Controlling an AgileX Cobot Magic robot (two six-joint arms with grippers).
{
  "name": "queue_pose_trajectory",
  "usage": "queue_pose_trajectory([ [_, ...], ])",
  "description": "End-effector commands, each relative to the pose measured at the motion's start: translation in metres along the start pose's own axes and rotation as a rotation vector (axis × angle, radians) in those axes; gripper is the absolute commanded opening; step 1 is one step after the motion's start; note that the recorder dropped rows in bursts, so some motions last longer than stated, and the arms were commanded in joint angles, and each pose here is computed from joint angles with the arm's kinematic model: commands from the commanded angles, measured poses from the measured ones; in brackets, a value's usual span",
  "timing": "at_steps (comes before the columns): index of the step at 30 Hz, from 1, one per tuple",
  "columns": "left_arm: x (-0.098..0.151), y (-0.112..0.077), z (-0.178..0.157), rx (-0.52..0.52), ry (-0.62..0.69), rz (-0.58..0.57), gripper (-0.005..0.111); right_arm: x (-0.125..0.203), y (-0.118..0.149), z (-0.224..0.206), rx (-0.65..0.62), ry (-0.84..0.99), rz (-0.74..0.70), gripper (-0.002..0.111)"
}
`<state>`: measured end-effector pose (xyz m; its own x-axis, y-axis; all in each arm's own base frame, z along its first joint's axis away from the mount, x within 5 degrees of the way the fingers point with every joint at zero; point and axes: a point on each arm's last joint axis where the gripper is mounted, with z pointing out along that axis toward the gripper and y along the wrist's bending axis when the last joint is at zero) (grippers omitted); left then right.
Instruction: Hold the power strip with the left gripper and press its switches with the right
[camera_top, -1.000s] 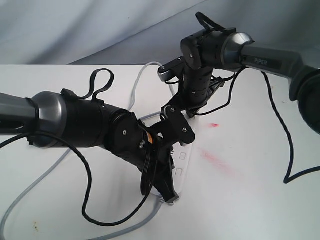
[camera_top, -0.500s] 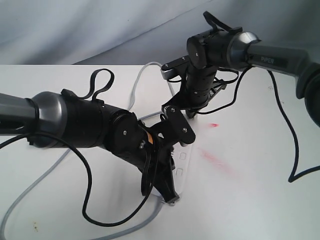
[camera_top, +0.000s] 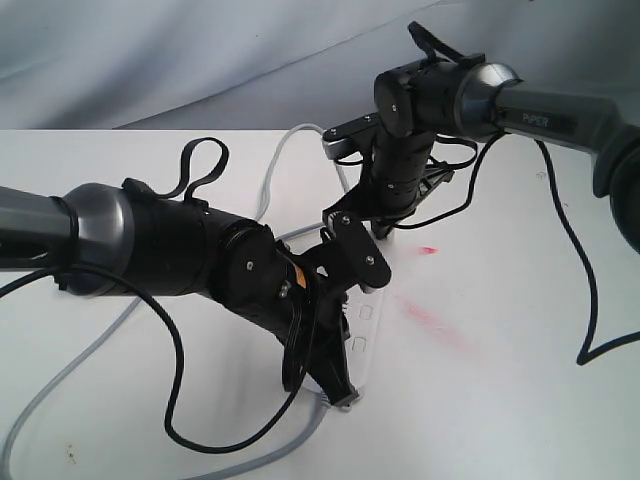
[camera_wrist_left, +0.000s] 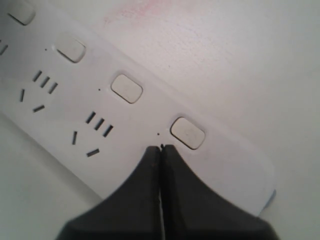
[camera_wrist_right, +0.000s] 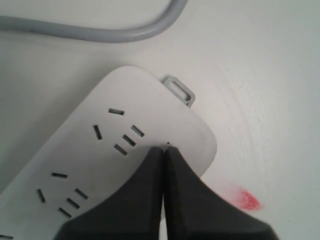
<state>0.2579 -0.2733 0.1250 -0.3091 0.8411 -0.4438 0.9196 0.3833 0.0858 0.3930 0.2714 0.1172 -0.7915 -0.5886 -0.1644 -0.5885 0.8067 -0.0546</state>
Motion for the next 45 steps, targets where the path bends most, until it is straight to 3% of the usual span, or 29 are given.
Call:
queue_pose_trajectory([
  [1,0.009,-0.003,0.006,0.032,0.056,-0.007,0.000,0.035,0.031,0.067,-0.176,0.248,0.074,0.000],
  [5,0.009,-0.004,0.006,0.036,0.062,-0.007,0.000,0.038,0.031,0.072,-0.189,0.270,0.082,0.000],
  [9,0.009,-0.004,0.006,0.034,0.059,-0.007,0.000,0.040,0.009,0.073,-0.205,0.290,0.138,0.000],
  [17,0.009,-0.003,0.006,0.032,0.056,-0.007,0.000,0.038,0.006,0.070,-0.206,0.270,0.132,0.000],
  [31,0.009,-0.003,0.006,0.032,0.056,-0.005,0.000,0.003,-0.013,-0.060,-0.112,-0.125,0.045,0.000],
  [45,0.009,-0.003,0.006,0.032,0.056,-0.007,0.000,0.010,-0.015,-0.058,-0.087,-0.053,0.019,0.000],
])
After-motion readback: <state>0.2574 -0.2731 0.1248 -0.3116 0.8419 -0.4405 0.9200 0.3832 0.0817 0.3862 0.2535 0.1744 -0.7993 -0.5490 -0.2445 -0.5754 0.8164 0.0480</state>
